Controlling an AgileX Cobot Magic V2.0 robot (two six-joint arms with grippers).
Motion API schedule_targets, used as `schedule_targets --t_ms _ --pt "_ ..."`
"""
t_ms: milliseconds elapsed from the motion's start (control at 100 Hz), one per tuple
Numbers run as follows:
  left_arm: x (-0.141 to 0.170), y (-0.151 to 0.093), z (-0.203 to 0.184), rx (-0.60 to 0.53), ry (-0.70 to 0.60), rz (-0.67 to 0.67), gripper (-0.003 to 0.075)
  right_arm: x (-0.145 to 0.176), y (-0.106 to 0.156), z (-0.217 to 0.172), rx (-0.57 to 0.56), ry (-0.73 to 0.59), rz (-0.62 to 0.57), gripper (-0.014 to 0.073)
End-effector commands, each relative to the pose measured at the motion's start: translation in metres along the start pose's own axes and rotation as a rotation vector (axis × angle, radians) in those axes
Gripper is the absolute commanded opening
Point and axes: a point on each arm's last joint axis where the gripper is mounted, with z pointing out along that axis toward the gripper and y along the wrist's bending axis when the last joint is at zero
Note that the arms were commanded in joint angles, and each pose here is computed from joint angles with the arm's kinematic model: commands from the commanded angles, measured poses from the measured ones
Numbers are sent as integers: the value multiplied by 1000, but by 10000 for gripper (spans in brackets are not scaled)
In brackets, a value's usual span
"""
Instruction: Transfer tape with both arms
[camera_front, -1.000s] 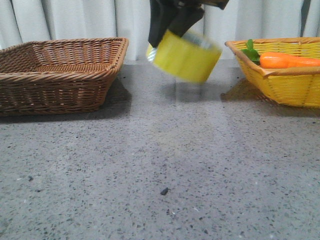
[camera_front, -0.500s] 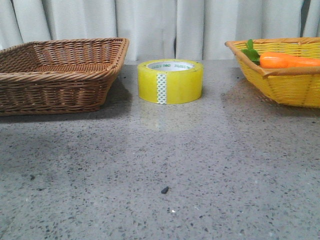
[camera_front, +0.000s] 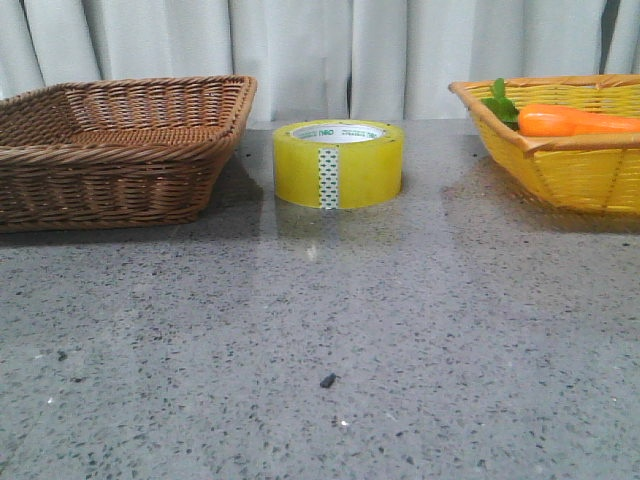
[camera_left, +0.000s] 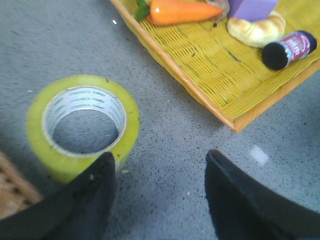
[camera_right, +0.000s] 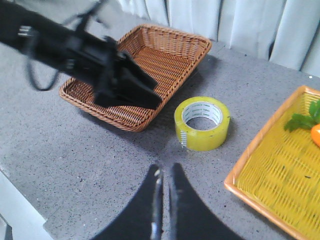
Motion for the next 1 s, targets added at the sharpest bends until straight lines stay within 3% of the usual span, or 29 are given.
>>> schedule_targets --t_ms 0,100,260,400,630,720,840,990 --pt "-26 -7 -1 42 -60 4 390 -2 0 -13 28 -113 19 -64" --pt "-35 -1 25 67 -33 -25 435 3 1 -18 27 -94 24 -64" --pt "-30 0 63 106 31 -52 435 4 1 -18 27 -81 22 -64" --pt "-19 5 87 61 92 6 435 4 1 -18 27 -81 25 -64" --pt "-14 17 109 17 81 5 419 5 1 -18 27 -73 31 -64" --pt "-14 19 112 11 74 3 314 5 1 -18 26 -74 45 -64" --pt "-16 19 112 5 57 7 -27 5 1 -18 26 -76 46 -64" --pt "-30 13 99 19 9 55 -21 4 1 -18 27 -86 46 -64"
